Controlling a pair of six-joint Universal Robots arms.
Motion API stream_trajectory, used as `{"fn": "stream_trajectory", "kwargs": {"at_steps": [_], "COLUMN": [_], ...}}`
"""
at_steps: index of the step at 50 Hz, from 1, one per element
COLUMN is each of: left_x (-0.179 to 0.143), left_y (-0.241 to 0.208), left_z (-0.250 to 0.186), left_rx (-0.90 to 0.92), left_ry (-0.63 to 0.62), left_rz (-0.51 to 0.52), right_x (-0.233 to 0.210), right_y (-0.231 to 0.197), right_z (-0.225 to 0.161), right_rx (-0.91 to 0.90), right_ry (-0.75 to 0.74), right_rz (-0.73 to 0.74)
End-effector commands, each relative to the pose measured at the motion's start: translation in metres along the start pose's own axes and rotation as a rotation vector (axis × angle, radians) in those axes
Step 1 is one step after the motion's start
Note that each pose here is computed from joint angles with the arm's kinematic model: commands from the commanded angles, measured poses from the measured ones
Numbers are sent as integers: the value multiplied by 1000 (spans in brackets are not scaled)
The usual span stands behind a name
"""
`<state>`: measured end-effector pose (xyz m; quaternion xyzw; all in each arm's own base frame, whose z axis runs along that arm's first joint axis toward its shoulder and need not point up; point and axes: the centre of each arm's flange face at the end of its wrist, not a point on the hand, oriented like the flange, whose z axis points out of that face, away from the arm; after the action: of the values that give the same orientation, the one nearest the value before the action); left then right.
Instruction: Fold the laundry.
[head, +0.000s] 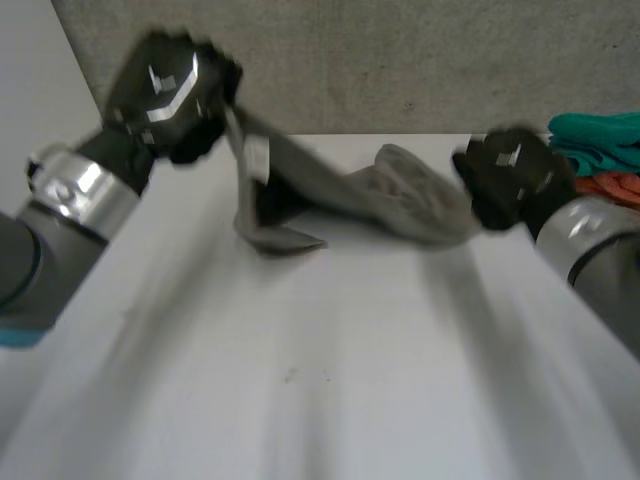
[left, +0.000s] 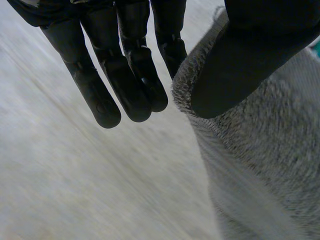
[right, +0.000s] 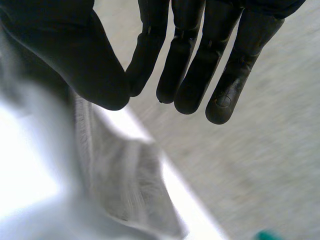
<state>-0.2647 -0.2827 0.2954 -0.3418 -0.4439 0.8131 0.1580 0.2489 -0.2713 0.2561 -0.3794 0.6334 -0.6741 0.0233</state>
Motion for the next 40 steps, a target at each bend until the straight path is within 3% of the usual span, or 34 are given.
{"fn": "stream_trajectory", "kwargs": {"at_steps": [1,6,11,15,21,25,32,40], "left_x": [37,47,49,52,54,62,83,138], "left_y": [35,42,46,39,17,-1,-11,13], "left_z": [-36,-49,-59,-61,-61,-60,-56,-45], "left_rx": [-184,-289,-407,-454,-482,-485,-537,-586], "left_ry": [101,133,179,224,243,211,43,-13], "left_rz": [-121,-143,-69,-15,-29,-73,-208,-206], "right_x": [-31,-38,-39,-37,-36,-35,-39,-41], "right_y": [49,59,61,62,63,66,71,74], "right_z": [0,0,-1,-1,0,-1,-5,-7], "right_rx": [-158,-187,-193,-198,-201,-212,-229,-241], "right_ry": [-113,-139,-138,-129,-123,-121,-131,-134], "right_rz": [-16,8,16,28,88,98,104,109]}}
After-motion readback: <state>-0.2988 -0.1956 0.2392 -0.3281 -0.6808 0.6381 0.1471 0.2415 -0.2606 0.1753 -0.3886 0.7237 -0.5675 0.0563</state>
